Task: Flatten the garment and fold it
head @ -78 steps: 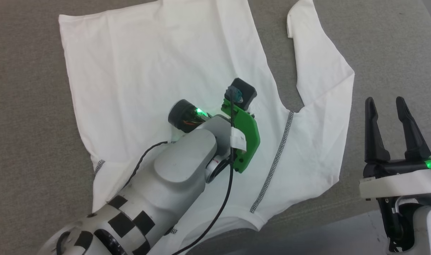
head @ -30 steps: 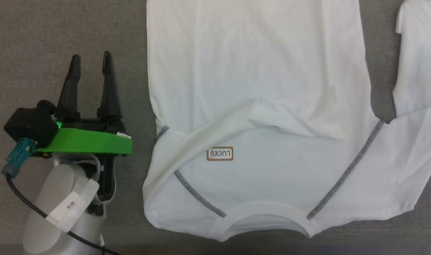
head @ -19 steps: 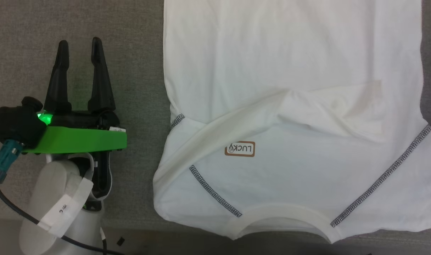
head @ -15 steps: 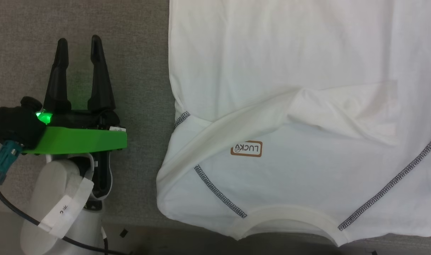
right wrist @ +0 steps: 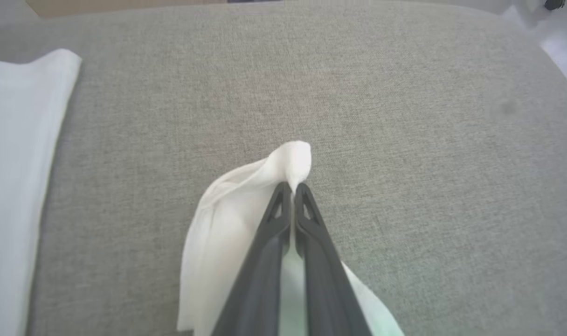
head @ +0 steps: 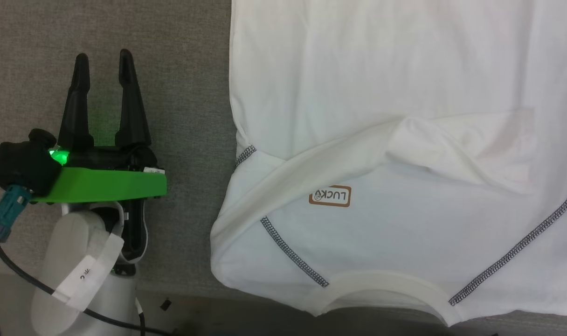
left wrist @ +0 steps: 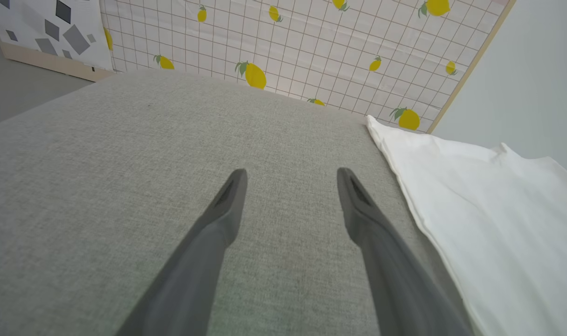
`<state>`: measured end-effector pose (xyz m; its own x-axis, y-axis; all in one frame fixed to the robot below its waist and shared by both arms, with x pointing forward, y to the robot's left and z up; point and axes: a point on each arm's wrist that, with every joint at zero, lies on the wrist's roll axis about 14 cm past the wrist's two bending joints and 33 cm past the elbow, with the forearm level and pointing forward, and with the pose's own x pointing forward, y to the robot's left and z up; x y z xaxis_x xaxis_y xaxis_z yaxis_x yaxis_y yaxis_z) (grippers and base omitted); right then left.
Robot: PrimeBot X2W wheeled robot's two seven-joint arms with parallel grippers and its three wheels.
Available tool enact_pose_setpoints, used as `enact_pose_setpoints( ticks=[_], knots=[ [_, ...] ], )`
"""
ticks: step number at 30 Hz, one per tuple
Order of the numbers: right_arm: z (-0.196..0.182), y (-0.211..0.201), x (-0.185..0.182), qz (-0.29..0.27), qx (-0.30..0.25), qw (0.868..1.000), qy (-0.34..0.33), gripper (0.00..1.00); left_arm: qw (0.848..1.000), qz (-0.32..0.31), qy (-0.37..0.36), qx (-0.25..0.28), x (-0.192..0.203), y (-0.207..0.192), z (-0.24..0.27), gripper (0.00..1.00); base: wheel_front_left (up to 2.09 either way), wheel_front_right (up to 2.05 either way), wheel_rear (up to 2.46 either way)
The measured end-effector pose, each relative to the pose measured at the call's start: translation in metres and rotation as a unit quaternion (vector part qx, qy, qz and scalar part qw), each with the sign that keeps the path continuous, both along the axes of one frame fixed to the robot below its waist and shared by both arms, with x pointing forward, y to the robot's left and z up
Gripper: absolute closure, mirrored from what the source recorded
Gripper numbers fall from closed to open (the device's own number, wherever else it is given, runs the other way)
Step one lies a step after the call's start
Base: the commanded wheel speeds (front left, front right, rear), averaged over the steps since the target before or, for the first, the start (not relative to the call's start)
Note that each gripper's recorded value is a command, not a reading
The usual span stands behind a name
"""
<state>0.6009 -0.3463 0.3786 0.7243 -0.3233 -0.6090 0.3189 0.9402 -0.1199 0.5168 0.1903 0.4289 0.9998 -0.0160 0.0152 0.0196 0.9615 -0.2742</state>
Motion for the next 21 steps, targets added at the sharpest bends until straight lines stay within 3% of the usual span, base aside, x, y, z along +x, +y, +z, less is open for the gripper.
enact_pose_setpoints(
  ticks=[11, 15, 21],
  knots=[
    [0.090, -0.002, -0.032, 0.046, -0.078, 0.990, -0.104, 1.00, 1.000, -0.005, -0.009, -0.015, -0.020, -0.007, 0.025, 0.00, 0.00, 0.00, 0.00],
    [0.135, 0.033, -0.038, 0.103, -0.092, 0.980, -0.146, 1.00, 1.000, -0.005, -0.009, -0.016, -0.035, -0.007, 0.035, 0.00, 0.00, 0.00, 0.00],
    [0.192, 0.116, -0.063, 0.217, -0.098, 0.951, -0.198, 1.00, 1.000, -0.007, -0.015, -0.012, -0.060, -0.009, 0.052, 0.00, 0.00, 0.00, 0.00]
  ],
)
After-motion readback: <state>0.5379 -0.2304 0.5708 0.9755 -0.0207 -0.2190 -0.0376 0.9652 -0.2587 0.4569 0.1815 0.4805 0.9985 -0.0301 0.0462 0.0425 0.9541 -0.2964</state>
